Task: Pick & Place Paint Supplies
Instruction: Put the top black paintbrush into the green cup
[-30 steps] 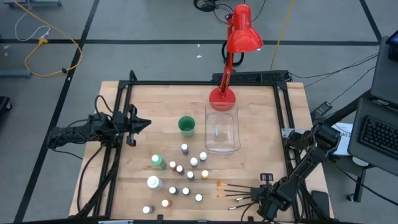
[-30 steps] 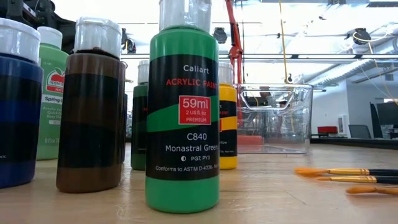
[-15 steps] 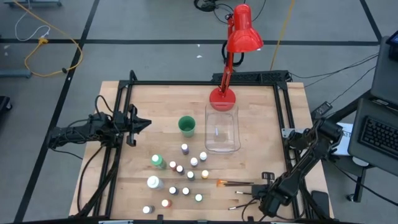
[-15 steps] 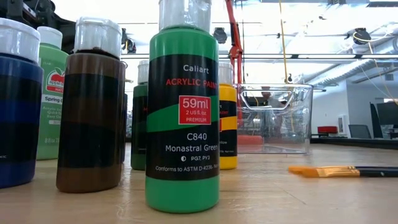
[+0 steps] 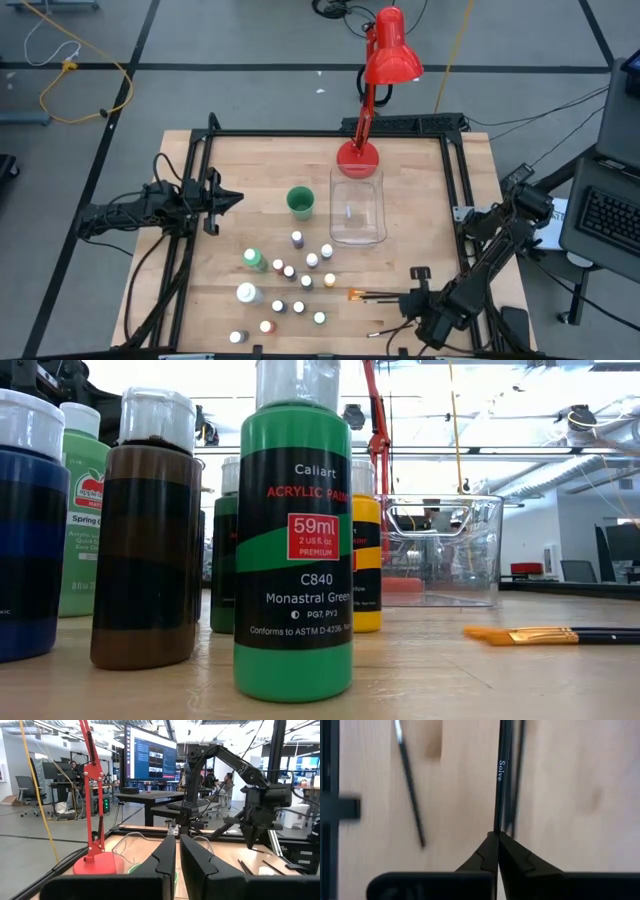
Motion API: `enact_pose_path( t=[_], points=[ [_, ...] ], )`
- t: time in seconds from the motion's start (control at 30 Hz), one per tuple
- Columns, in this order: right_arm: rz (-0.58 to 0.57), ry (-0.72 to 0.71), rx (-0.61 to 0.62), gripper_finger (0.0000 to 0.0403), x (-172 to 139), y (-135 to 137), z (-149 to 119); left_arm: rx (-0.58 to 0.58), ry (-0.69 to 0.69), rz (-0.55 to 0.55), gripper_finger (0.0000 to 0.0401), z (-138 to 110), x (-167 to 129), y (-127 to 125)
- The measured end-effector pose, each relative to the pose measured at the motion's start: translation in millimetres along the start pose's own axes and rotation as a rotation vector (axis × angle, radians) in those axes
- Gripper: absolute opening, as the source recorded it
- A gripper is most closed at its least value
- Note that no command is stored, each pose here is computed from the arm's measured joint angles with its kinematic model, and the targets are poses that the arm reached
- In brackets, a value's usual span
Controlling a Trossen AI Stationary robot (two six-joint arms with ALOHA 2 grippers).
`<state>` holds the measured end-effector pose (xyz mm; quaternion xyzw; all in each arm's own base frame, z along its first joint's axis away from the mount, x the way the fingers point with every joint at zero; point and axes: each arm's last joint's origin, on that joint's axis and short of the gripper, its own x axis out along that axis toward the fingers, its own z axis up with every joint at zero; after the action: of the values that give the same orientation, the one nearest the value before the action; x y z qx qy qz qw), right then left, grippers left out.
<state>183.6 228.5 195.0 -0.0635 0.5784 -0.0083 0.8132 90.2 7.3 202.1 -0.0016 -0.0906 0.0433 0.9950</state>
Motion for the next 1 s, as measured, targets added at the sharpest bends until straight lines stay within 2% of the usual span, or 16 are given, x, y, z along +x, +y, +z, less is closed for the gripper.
enact_pose_path(
  t=[0.13, 0.27, 0.43, 0.5, 0.6, 0.73, 0.9, 1.0],
  points=[
    [-0.121, -0.109, -0.048, 0.0002, -2, -15, 18, -0.007, 0.000, -0.001, 0.0026, 0, 0, 0],
    [-0.197, -0.272, -0.053, 0.0001, -6, -37, 48, -0.026, 0.000, -0.001, 0.0026, 0, 0, 0],
    [-0.249, -0.404, -0.061, 0.0001, -17, -77, 82, -0.038, 0.014, -0.002, 0.0026, -1, 0, 0],
    [-0.282, -0.423, -0.100, 0.0001, -20, -95, 92, -0.053, 0.020, -0.003, 0.0026, -2, 0, 0],
    [-0.347, -0.401, -0.240, 0.0001, -21, -119, 107, -0.054, 0.025, -0.003, 0.0026, -2, 0, 0],
    [-0.544, -0.343, -0.370, 0.0000, -28, -144, 138, -0.055, 0.033, -0.003, 0.0026, -3, 0, 0],
    [-0.847, -0.137, -0.574, 0.0000, -38, -161, 175, -0.058, 0.056, -0.006, 0.0026, -5, 0, 0],
    [-1.027, 0.055, -0.721, 0.0000, -32, -169, 191, -0.069, 0.073, -0.005, 0.0026, -7, 0, 0]
  ],
)
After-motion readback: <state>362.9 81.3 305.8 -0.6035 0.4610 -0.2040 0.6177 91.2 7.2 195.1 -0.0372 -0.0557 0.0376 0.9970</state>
